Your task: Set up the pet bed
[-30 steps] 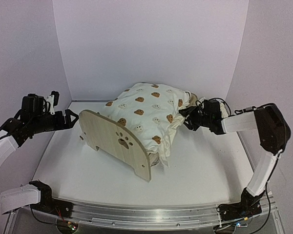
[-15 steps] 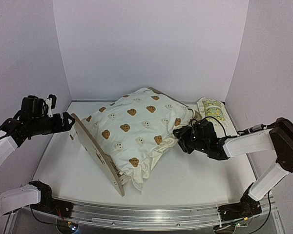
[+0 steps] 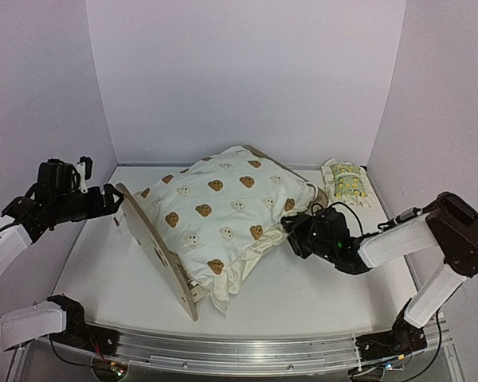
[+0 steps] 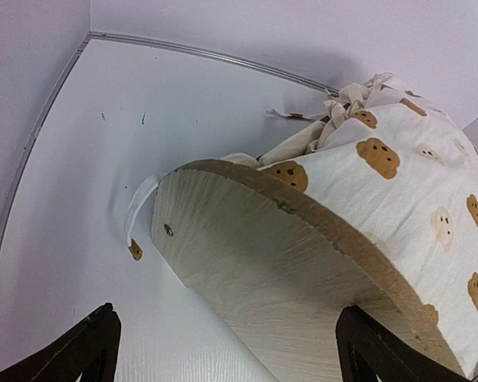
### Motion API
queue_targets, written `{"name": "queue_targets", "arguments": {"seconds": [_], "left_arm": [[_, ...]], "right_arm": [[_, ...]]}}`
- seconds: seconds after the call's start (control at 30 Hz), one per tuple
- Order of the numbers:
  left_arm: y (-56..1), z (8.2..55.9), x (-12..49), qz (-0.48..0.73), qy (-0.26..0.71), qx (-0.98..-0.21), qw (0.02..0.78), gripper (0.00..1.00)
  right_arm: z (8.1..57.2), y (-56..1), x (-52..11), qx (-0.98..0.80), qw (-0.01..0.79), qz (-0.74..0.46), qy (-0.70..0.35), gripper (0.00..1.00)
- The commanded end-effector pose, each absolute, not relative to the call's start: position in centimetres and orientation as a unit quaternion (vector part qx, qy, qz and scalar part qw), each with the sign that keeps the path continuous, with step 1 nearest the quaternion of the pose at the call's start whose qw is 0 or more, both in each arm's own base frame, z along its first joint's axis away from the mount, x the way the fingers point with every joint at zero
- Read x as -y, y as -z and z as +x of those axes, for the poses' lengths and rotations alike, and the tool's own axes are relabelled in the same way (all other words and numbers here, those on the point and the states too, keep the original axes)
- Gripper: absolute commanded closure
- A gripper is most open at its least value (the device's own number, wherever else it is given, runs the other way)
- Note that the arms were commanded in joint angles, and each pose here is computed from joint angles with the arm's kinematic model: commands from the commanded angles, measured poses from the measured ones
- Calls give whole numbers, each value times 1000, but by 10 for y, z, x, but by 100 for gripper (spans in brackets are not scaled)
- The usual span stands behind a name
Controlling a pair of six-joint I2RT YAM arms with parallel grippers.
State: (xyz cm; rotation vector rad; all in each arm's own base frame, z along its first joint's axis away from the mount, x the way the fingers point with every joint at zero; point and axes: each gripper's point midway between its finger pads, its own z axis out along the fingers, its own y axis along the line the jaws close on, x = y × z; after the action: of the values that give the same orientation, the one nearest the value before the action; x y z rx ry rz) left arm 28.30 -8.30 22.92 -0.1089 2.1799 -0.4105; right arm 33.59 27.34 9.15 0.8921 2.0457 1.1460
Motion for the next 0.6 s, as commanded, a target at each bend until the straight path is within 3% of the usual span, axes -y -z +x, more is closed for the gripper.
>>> {"name": "queue_targets", "arguments": {"seconds": [0.0, 0.2, 0.57], "left_arm": [[-233, 303, 109, -35, 233, -856, 460, 4], [-224, 338, 130, -31, 266, -848, 456, 5], [-188, 436, 173, 3, 288, -855, 432, 5]], "right_arm": [[310, -51, -259, -858, 359, 197, -311, 80], [313, -59, -252, -851, 381, 197, -302, 78], [305, -31, -261, -861, 337, 220, -311, 79]]}}
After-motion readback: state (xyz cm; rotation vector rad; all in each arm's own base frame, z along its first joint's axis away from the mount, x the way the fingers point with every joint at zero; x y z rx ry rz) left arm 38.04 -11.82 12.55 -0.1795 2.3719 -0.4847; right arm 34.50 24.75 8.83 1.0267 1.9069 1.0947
